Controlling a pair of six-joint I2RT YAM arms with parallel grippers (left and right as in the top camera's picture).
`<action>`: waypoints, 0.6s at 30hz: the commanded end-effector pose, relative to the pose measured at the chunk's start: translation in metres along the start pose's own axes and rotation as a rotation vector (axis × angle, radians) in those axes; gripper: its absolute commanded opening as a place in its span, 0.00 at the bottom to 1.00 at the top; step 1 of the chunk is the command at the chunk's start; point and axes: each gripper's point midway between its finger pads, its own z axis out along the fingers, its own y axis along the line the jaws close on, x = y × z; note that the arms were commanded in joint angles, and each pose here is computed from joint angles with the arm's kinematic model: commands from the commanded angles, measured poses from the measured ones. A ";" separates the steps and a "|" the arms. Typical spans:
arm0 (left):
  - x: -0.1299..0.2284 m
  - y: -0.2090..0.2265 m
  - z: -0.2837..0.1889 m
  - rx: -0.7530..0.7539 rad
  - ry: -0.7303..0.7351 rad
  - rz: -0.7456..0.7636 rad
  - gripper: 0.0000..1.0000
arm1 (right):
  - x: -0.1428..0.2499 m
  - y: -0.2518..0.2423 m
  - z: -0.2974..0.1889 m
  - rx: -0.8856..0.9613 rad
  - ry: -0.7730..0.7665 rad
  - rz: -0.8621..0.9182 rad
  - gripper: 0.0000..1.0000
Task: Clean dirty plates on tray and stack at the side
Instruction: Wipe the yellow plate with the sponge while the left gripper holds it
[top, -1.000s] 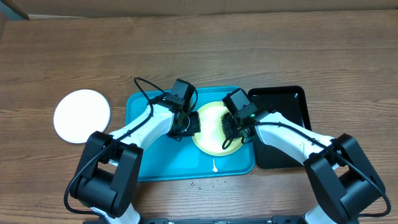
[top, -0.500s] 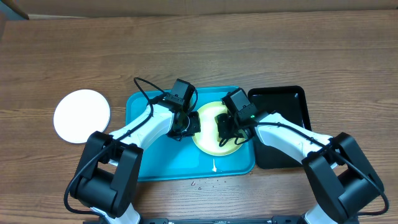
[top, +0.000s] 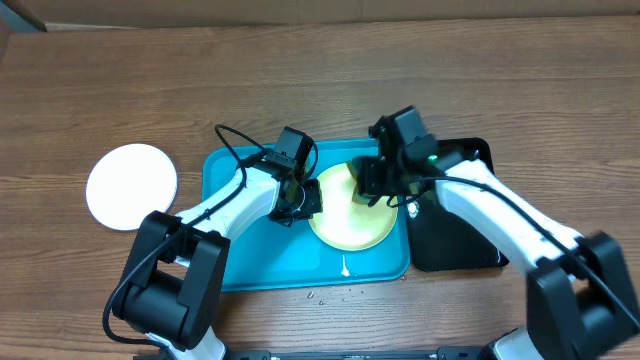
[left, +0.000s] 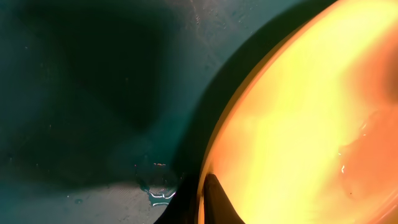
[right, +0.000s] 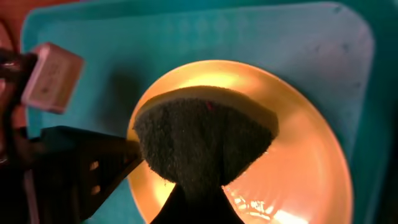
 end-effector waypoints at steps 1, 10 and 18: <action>0.020 0.031 0.021 -0.127 0.059 -0.052 0.04 | 0.001 -0.014 -0.008 0.090 -0.016 -0.034 0.04; 0.019 0.031 0.021 -0.126 0.058 -0.058 0.04 | 0.035 -0.062 0.040 0.200 0.046 -0.011 0.04; 0.019 0.031 0.021 -0.126 0.057 -0.058 0.04 | 0.051 -0.060 0.054 0.198 0.096 0.023 0.04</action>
